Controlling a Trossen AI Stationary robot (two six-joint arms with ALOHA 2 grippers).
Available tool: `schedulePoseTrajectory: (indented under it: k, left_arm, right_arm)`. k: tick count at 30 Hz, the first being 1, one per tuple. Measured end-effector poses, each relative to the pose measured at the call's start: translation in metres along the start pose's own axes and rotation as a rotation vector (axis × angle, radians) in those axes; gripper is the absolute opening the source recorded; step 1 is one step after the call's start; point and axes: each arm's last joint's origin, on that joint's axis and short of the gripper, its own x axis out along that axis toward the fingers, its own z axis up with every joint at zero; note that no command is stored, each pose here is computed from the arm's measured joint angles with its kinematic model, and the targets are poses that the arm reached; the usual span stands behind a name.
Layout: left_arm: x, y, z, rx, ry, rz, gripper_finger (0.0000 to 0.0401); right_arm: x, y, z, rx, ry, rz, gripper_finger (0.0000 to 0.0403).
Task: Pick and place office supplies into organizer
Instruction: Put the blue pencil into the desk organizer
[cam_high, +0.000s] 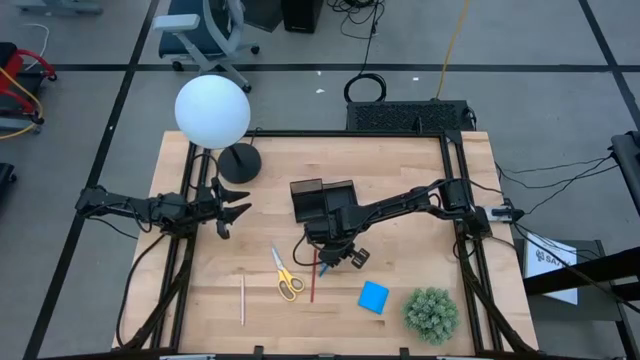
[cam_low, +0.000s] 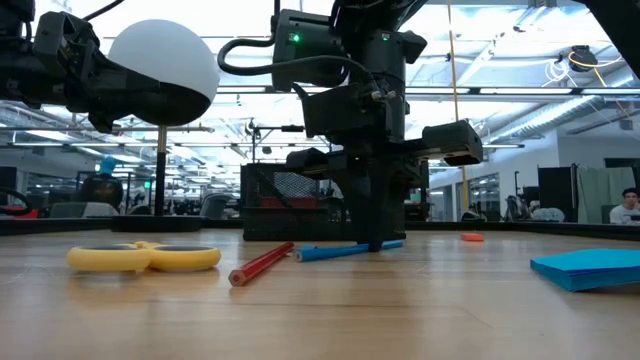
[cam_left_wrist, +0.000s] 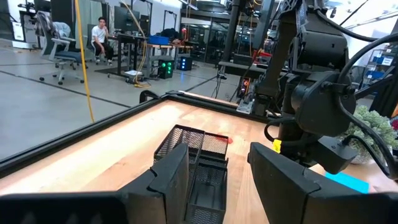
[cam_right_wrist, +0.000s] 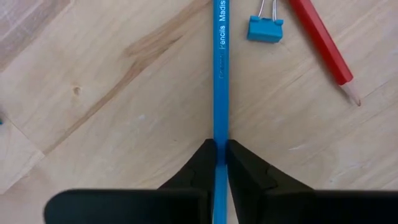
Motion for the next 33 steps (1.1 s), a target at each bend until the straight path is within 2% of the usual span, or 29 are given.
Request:
schedulePoseTrajectory:
  k: [33]
  left_arm:
    - [0.0000, 0.0000, 0.0001, 0.000, 0.000, 0.001, 0.0170]
  right_arm:
    - [-0.0073, -0.0037, 0.0052, 0.006, -0.028, -0.034, 0.0017]
